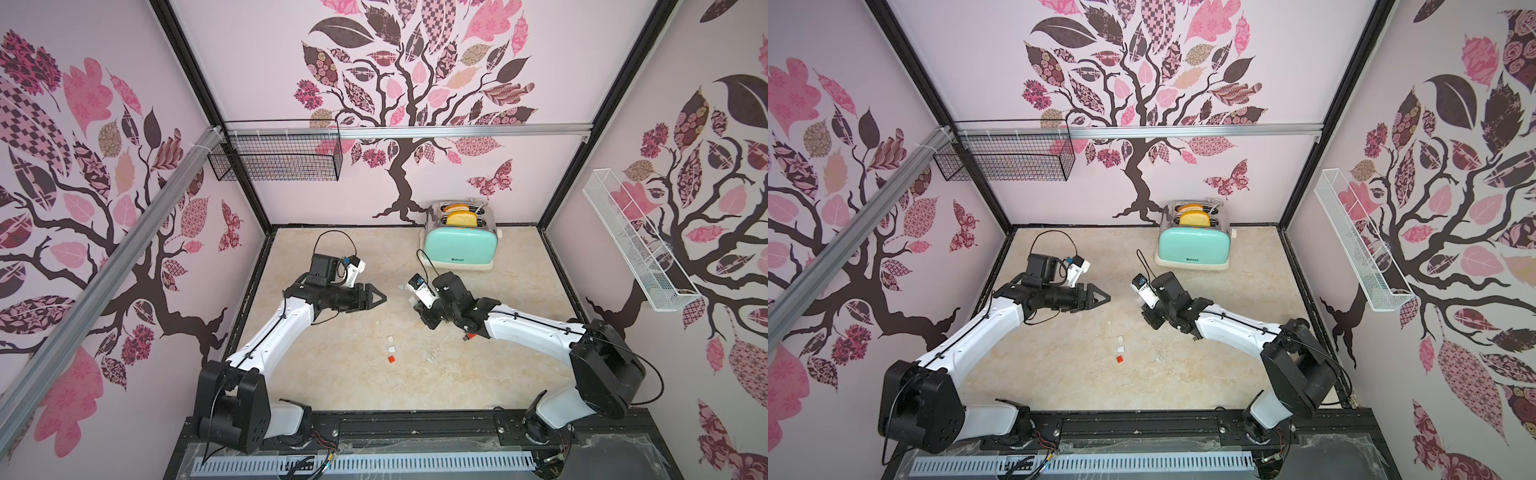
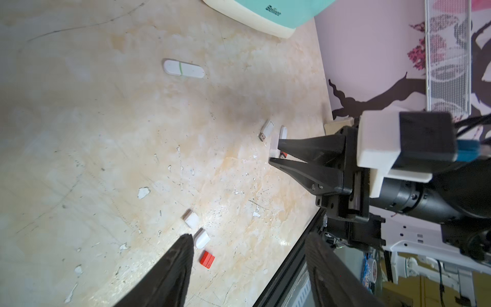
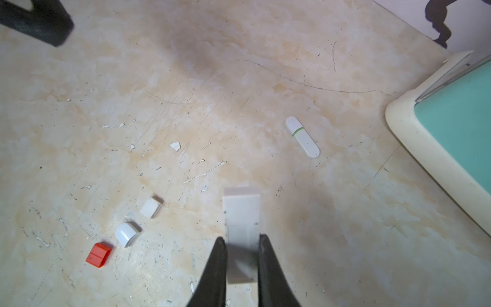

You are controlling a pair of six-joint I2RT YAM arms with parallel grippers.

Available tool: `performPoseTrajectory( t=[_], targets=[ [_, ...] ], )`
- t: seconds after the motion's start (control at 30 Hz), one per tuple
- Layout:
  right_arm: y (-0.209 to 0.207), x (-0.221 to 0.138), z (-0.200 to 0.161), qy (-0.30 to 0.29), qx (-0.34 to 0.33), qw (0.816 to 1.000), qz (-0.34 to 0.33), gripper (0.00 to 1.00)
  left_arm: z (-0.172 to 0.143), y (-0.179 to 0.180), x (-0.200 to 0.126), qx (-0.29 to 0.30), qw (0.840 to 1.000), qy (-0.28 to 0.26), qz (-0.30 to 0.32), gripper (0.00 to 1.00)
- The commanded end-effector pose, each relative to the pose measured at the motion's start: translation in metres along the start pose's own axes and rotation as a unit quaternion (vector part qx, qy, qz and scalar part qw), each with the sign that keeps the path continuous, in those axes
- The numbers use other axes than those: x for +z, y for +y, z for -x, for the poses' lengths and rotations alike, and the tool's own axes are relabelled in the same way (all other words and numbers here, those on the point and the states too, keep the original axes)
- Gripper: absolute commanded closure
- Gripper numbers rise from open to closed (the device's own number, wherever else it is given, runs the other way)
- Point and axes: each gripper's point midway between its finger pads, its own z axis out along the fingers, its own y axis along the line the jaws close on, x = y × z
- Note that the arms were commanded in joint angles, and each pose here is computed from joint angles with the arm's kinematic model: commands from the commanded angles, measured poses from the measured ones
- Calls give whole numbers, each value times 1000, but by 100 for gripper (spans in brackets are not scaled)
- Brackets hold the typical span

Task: Close the usb drive cover
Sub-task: Place the USB drive at the center of the board.

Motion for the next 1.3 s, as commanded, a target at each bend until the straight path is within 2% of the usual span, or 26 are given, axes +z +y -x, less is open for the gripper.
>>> performPoseTrajectory(
  t=[0.0, 0.23, 0.53, 0.73, 0.97, 1.27],
  targets=[
    [-9, -10, 6, -1, -18, 1000, -19, 100, 5, 9, -16, 12, 999, -29, 14, 24],
    [-17, -5, 14, 22, -51, 998, -26, 100, 7, 23, -37, 53, 995, -70, 54, 11],
    [-26, 6, 34, 26, -94, 995, -29, 100, 16, 44, -57, 66, 986, -123, 94, 2],
    [-32, 19, 41, 59, -119, 991, -29, 100, 19, 54, -63, 72, 981, -136, 120, 2],
    [-39, 36, 49, 87, -166, 982, -28, 100, 19, 57, -62, 72, 980, -137, 123, 2],
    [-50, 72, 32, 181, -218, 959, -17, 100, 18, 56, -60, 72, 982, -135, 114, 2]
  ],
)
